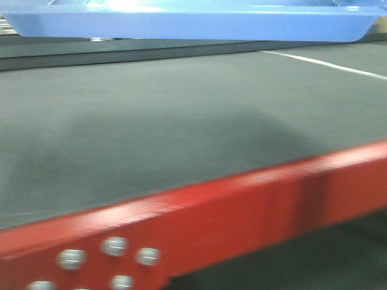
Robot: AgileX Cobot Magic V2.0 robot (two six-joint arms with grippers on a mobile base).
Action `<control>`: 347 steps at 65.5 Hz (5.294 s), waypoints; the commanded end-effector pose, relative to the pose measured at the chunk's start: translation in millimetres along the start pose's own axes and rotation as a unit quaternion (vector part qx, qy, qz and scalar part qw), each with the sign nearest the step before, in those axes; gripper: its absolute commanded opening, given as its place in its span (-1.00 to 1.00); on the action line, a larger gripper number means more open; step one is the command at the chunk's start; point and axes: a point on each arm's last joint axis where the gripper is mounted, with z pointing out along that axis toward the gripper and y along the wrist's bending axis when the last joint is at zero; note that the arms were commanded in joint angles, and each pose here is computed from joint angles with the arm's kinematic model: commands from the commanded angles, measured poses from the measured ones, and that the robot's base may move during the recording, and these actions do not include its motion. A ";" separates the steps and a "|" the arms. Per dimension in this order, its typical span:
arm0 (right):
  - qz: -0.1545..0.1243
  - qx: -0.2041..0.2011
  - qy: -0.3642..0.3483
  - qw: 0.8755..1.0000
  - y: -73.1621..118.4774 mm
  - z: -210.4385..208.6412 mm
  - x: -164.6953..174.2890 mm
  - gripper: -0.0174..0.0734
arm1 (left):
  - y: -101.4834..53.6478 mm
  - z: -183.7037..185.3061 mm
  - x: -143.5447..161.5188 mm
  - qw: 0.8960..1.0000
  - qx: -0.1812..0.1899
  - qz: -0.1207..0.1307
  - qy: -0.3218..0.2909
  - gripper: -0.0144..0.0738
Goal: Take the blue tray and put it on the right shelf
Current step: 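Hold the tray with both grippers while the base turns away, then carry the tray with both grippers toward the shelving rack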
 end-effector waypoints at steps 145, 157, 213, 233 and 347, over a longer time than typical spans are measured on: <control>-0.018 -0.001 -0.054 0.998 -2.4 -21.9 -6.5 -0.49 | -3.5 -25.1 8.9 1.000 0.005 0.011 0.006 -0.78; -0.018 -0.001 -0.054 0.998 -2.4 -21.9 -6.5 -0.49 | -3.5 -25.1 8.9 1.000 0.005 0.011 0.006 -0.78; -0.018 -0.001 -0.054 0.998 -2.3 -21.9 -6.4 -0.49 | -3.5 -25.1 8.9 1.000 0.005 0.011 0.006 -0.78; -0.018 -0.001 -0.054 0.998 -2.3 -21.9 -6.4 -0.49 | -3.8 -25.1 9.0 1.000 0.007 0.011 0.006 -0.78; -0.018 -0.001 -0.054 0.998 -2.2 -21.6 -6.6 -0.49 | -5.8 -25.2 9.4 1.000 0.018 0.008 0.008 -0.78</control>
